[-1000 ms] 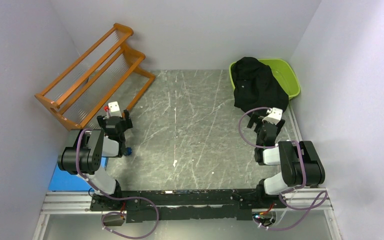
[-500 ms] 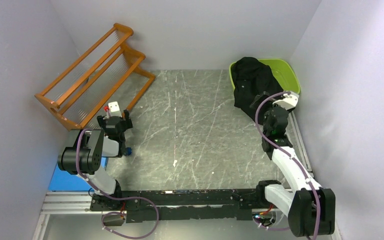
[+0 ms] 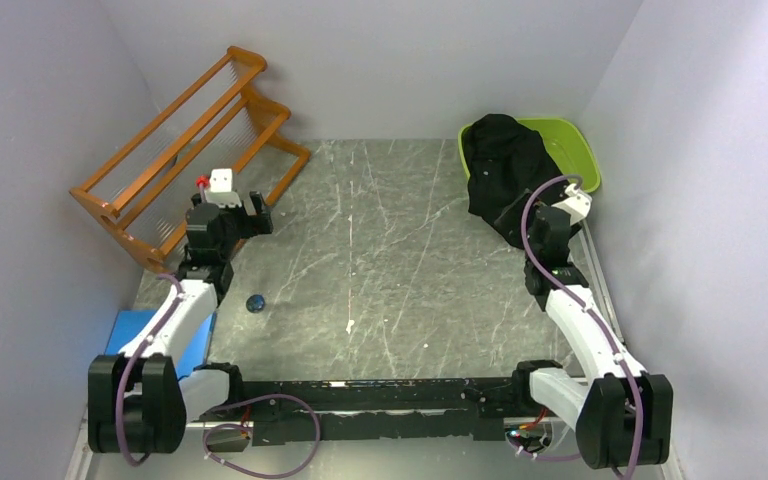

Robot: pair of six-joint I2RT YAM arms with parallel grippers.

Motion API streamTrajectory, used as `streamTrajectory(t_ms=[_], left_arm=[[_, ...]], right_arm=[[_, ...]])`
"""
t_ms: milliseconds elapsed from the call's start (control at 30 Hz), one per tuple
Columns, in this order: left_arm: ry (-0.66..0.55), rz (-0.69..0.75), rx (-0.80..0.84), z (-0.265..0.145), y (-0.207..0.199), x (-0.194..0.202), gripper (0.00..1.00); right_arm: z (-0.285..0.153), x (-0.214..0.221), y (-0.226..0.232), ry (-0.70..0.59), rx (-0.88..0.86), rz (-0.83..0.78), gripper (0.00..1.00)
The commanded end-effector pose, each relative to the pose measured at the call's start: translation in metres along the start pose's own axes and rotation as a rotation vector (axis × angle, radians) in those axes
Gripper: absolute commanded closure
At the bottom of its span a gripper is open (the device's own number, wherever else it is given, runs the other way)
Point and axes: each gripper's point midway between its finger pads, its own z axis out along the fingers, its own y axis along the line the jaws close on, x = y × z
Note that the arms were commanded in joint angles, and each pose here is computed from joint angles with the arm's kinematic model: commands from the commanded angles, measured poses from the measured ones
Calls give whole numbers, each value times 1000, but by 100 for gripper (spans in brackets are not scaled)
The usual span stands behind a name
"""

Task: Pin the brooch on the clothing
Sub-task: Pick up the clothes from the bin.

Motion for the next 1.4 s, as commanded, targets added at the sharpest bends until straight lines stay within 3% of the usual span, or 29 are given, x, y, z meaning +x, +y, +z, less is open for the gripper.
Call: streamTrajectory(t_ms=[0,167,367,533,733,967,1067,1133,1233,1300,1367], left_arm=[[200,-141,311,-32,-63,1,4],[325,-281,460,-51,-99,-38,4],[474,-243,356,-46,-89,-82,4],[419,-201,209,-37,-64,-92,4],[330,-187,238,-34,-63,-72,4],[348,-213,296,-35,-71,-60,4],[369,-245,360,-37,-82,-49,4],[386,-257,367,-36,-83,-44,4],[422,-259,395,-34,-88,-40,4],[439,-259,395,-34,-88,-38,4],[437,-260,384,-34,-86,-37,4]], right_arm=[[4,-17,23,-1,-72,25,0],[25,-12,24,114,-11,-26,0],[57,-2,8,227,47,55,1],[77,17,-13,310,10,177,6],[88,13,-10,295,-25,163,12],[110,19,1,325,-74,186,20],[121,30,1,363,-78,192,40],[126,37,0,380,-75,199,47],[124,37,4,396,-96,193,84],[119,27,8,370,-113,191,100],[112,10,14,330,-131,182,100]])
